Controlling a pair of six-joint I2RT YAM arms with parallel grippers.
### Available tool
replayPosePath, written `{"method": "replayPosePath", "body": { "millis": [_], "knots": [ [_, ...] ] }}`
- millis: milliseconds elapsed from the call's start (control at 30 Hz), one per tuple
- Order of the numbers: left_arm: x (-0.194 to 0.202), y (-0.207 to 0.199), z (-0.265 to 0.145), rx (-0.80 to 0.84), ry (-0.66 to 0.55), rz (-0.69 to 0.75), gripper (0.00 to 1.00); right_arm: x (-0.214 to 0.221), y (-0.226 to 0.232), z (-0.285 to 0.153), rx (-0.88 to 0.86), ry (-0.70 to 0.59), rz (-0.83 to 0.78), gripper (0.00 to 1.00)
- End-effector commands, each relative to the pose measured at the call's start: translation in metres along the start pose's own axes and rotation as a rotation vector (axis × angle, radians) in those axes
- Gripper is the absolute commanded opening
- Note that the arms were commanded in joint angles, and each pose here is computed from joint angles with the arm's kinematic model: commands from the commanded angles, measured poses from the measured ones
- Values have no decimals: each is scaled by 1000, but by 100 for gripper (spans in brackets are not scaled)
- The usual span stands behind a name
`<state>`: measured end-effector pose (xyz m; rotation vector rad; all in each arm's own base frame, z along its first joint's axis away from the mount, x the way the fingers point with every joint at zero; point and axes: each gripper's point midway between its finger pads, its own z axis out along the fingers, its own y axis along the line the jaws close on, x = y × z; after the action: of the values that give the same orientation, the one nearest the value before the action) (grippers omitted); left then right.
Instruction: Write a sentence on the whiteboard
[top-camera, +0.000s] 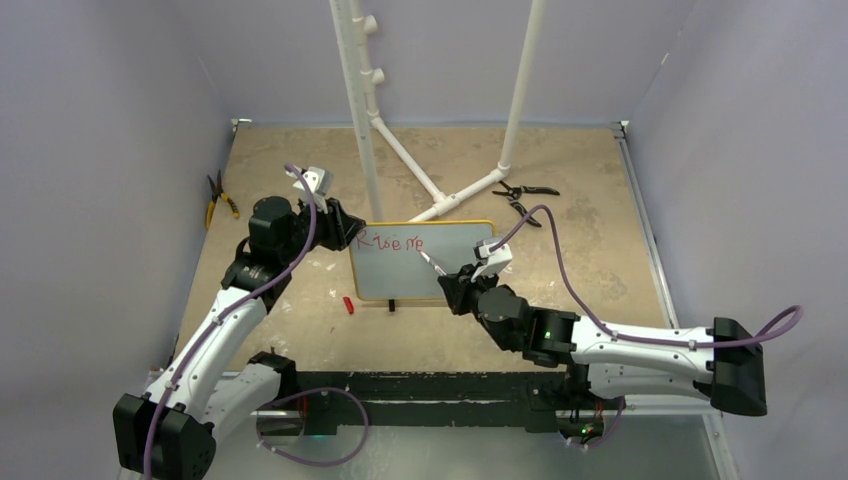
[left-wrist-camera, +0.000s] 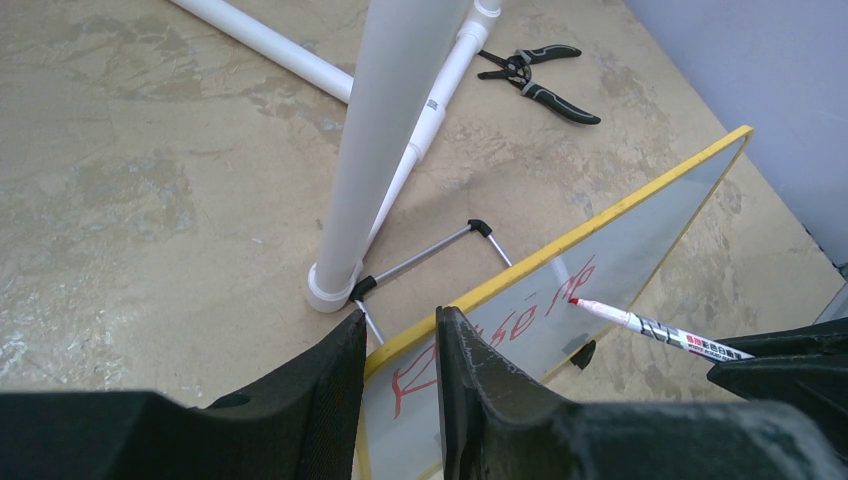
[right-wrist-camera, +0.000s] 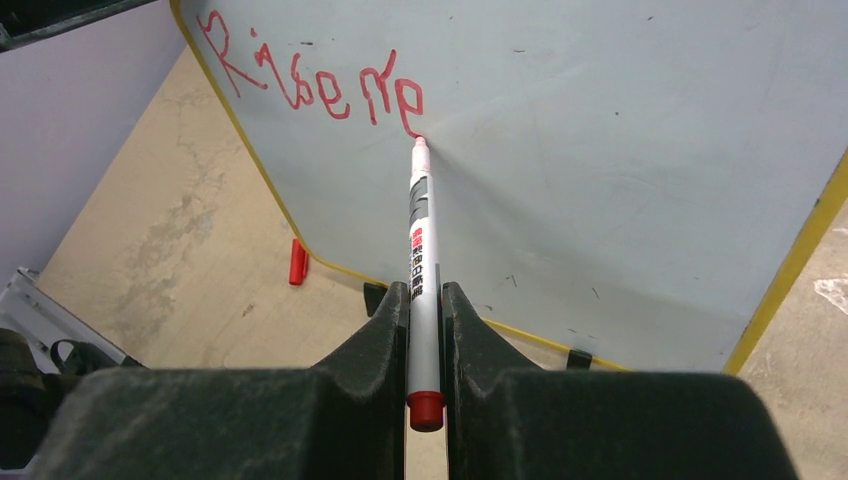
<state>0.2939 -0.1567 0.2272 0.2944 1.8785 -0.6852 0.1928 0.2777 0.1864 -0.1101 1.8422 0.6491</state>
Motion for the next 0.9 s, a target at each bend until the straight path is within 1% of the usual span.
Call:
{"method": "replayPosePath", "body": {
  "millis": [0,267,500,733,867],
  "knots": [
    [10,-3,0,23,28,-25,29,-18,-11,-4,62,-51,20,0],
    [9,-3,0,22,25,-23,29,-41,-5,-16,-12,-117,50,0],
    [9,-3,0,21,27,-25,29,-37,-12,-11,55,-102,26,0],
    [11,-2,1,17,31,-26,29,-33,-13,-10,58,-94,29,0],
    [11,-2,1,16,34,-26,29,-39,-10,-9,47,-117,17,0]
  ]
}}
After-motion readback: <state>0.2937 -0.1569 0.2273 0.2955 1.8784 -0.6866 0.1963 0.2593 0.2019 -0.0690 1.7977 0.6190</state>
